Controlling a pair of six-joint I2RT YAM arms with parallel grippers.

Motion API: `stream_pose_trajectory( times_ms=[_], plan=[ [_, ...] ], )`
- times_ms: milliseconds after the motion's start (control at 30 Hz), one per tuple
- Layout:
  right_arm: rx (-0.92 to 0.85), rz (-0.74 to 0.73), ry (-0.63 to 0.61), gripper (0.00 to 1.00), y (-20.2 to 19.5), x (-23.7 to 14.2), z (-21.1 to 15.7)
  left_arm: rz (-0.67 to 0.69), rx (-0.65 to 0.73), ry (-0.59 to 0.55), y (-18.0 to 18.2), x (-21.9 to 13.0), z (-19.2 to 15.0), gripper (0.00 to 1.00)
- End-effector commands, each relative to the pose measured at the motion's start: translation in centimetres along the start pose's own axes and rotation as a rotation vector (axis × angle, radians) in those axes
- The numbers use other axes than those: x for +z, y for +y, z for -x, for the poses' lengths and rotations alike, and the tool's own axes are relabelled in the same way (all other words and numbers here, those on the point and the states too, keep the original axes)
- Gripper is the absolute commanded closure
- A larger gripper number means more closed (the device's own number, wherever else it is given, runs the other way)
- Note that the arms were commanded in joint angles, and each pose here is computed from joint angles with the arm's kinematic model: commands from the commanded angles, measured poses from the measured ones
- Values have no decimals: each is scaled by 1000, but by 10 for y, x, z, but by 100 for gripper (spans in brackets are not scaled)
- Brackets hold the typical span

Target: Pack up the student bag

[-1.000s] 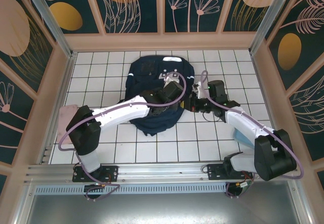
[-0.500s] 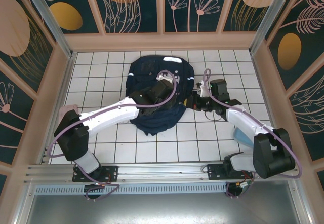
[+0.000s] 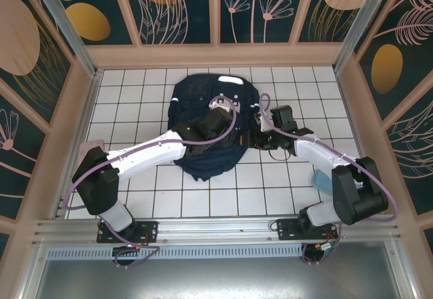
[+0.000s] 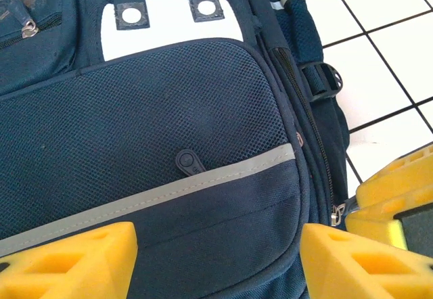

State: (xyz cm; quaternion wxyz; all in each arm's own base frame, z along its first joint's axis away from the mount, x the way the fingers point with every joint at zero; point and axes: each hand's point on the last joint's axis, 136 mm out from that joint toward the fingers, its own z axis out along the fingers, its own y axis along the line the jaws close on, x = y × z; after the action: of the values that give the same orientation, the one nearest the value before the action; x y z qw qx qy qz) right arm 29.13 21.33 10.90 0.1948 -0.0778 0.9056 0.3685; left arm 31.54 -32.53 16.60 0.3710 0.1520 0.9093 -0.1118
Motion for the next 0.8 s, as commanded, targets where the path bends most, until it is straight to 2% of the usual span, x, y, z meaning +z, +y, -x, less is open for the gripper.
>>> stream_pose_trajectory(
  times_ms=[0, 133, 233, 400, 500, 767],
  plan=[
    [-59, -56, -60, 57, 3, -10, 20, 34, -14, -19, 11, -9, 5, 33],
    [-47, -153, -78, 42, -15, -9, 24, 43, -23, -17, 14, -9, 3, 30],
    [-41, -167, -31, 40, -23, 1, 19, 45, -27, -14, 14, -8, 2, 29],
    [-88, -65, 27, 40, -2, 11, 8, 50, -29, -12, 16, -9, 2, 27],
    [-111, -58, 65, 44, 6, 13, -3, 55, -32, -13, 18, -8, 3, 26],
    [-124, -107, 99, 65, 8, 13, -17, 56, -30, -13, 18, -6, 4, 26]
  ],
)
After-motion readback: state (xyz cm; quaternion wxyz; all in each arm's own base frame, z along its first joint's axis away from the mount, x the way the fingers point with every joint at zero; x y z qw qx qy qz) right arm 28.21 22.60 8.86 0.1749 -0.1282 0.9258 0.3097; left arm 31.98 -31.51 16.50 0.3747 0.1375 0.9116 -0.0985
